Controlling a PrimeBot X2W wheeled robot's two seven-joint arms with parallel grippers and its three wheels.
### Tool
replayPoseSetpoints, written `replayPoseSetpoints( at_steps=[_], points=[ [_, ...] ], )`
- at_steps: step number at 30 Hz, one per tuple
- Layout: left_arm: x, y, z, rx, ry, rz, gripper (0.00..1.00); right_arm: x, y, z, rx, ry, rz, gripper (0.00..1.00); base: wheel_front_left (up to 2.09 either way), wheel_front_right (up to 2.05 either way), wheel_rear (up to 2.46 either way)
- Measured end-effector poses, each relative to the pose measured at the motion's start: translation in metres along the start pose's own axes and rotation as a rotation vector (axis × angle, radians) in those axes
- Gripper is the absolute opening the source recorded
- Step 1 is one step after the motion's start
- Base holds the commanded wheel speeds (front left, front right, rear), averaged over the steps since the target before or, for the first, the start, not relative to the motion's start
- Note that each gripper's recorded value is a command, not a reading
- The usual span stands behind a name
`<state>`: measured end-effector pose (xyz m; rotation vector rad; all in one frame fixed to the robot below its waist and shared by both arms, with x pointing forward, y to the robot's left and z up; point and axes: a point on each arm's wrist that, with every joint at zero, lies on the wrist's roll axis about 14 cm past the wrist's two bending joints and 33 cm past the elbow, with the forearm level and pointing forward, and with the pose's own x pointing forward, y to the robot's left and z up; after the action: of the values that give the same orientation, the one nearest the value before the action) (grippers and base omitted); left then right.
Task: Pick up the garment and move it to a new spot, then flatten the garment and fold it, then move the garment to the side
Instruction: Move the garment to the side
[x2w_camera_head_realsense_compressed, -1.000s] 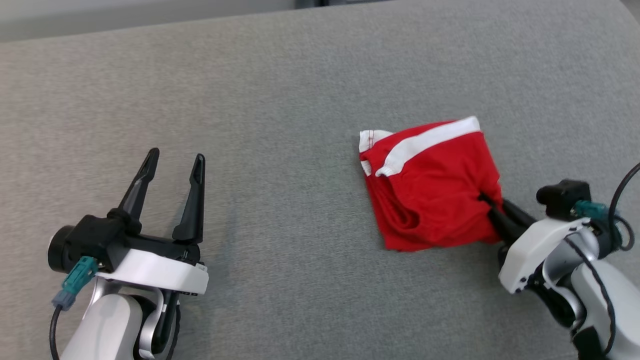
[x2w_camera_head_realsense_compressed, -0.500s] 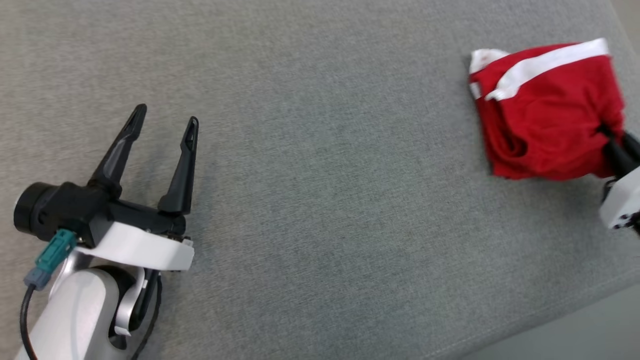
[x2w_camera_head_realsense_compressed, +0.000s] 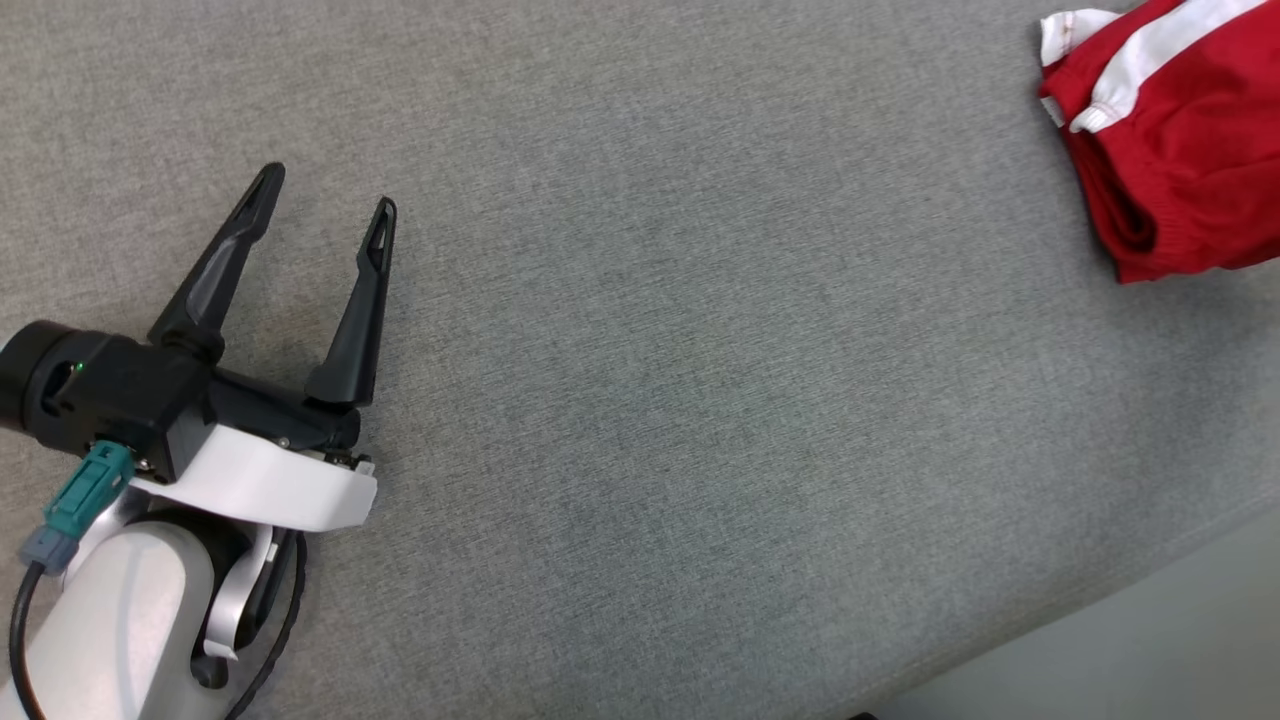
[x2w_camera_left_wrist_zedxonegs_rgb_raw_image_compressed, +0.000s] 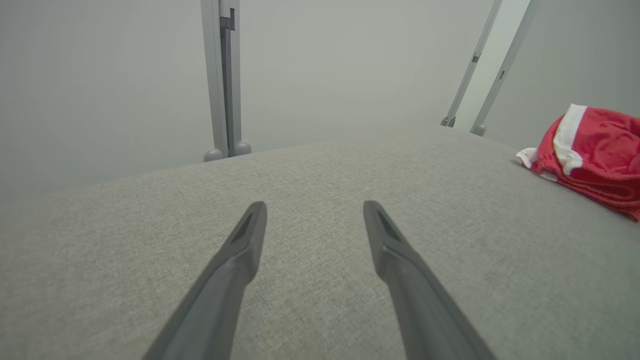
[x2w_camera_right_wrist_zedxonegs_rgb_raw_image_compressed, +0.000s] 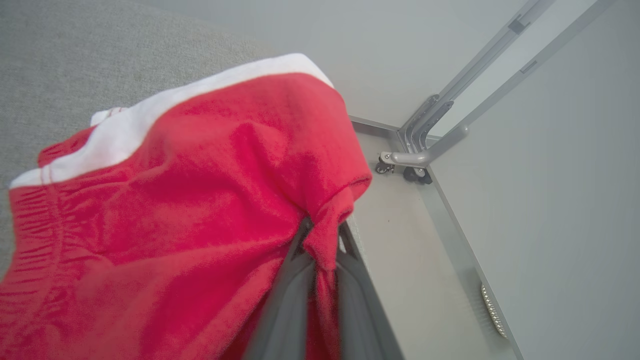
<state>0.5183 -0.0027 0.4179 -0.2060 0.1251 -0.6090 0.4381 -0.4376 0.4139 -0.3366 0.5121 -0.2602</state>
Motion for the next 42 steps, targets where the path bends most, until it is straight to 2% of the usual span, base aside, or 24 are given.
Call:
replayPoseSetpoints(
  at_steps=[3,5,6,7,8,16,22,25,32,38,42],
  points=[
    [0.002,0.005,0.002,0.007,-0.008,0.005,1.00,0.009,0.001,-0.005,0.008,0.021,-0.012,0.00,0.00,0.00,0.00],
    [0.000,0.007,-0.001,0.006,-0.001,0.012,1.00,0.014,0.003,-0.009,0.025,0.033,-0.019,0.29,0.00,0.00,0.00],
    [-0.001,0.008,-0.002,0.006,0.000,0.016,1.00,0.015,0.004,-0.010,0.031,0.037,-0.021,0.60,0.00,0.00,0.00],
    [-0.001,0.009,-0.002,0.007,0.001,0.019,1.00,0.016,0.003,-0.011,0.041,0.039,-0.027,0.60,0.00,0.00,0.00],
    [-0.002,0.010,-0.001,0.007,-0.003,0.022,1.00,0.016,0.003,-0.012,0.045,0.040,-0.030,1.00,0.00,0.00,0.00],
    [-0.008,0.006,0.016,0.007,-0.042,0.037,1.00,0.002,-0.011,-0.009,0.128,-0.001,-0.079,1.00,0.00,0.00,0.00],
    [-0.022,0.003,0.030,0.001,-0.066,0.075,1.00,-0.013,-0.011,0.030,0.249,-0.168,-0.084,1.00,0.00,0.00,0.00],
    [-0.032,0.003,0.037,-0.003,-0.077,0.100,1.00,-0.028,-0.003,0.035,0.322,-0.225,-0.080,1.00,0.00,0.00,0.00],
    [-0.058,0.006,0.053,-0.006,-0.103,0.167,1.00,-0.053,0.037,0.046,0.414,-0.316,-0.005,1.00,0.00,0.00,0.00],
    [-0.090,0.020,0.065,0.016,-0.117,0.253,1.00,-0.071,0.098,0.064,0.478,-0.384,0.120,1.00,0.00,0.00,0.00],
    [-0.112,0.029,0.072,0.022,-0.127,0.314,1.00,-0.081,0.136,0.085,0.475,-0.421,0.221,1.00,0.00,0.00,0.00]
  ],
)
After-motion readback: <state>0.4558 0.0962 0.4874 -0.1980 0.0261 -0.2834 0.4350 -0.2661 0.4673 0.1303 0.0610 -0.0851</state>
